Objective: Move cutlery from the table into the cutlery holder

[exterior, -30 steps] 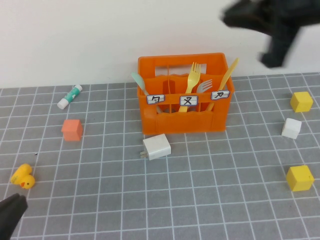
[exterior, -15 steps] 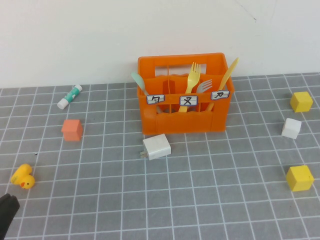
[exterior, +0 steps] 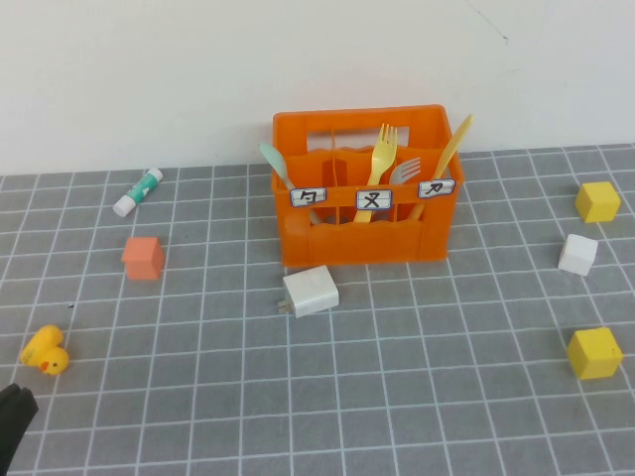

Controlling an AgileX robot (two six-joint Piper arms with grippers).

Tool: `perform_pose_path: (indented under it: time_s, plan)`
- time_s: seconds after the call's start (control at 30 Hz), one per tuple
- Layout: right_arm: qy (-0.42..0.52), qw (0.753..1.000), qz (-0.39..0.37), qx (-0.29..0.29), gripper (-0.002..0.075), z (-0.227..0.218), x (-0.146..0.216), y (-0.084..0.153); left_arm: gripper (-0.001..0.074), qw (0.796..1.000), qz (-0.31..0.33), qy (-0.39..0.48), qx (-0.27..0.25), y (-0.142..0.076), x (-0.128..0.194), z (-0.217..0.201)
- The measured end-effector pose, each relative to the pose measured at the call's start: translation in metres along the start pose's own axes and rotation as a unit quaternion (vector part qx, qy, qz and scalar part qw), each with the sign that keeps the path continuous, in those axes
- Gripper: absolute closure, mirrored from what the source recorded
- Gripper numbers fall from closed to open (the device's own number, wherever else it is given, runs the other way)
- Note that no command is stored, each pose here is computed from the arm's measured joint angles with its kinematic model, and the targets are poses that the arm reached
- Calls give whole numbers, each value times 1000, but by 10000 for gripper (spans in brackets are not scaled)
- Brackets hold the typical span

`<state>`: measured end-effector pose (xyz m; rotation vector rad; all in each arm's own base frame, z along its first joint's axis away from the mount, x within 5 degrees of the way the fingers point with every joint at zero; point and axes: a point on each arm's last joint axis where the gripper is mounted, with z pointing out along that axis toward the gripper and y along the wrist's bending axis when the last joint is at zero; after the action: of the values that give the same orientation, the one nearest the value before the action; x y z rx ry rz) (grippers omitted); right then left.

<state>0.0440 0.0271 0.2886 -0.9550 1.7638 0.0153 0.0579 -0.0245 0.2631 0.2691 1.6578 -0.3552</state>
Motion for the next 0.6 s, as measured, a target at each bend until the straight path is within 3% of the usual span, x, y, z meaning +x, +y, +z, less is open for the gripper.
perform_pose_path:
  time_s: [0.2,0.6]
  plan:
    - [-32,999,1,20,726,-13,19,11,736,1000,6,-12,-2,1,11,4]
    - [-39,999,1,23,726,-16,21,13,736,999,5,-42,-1,2,12,6]
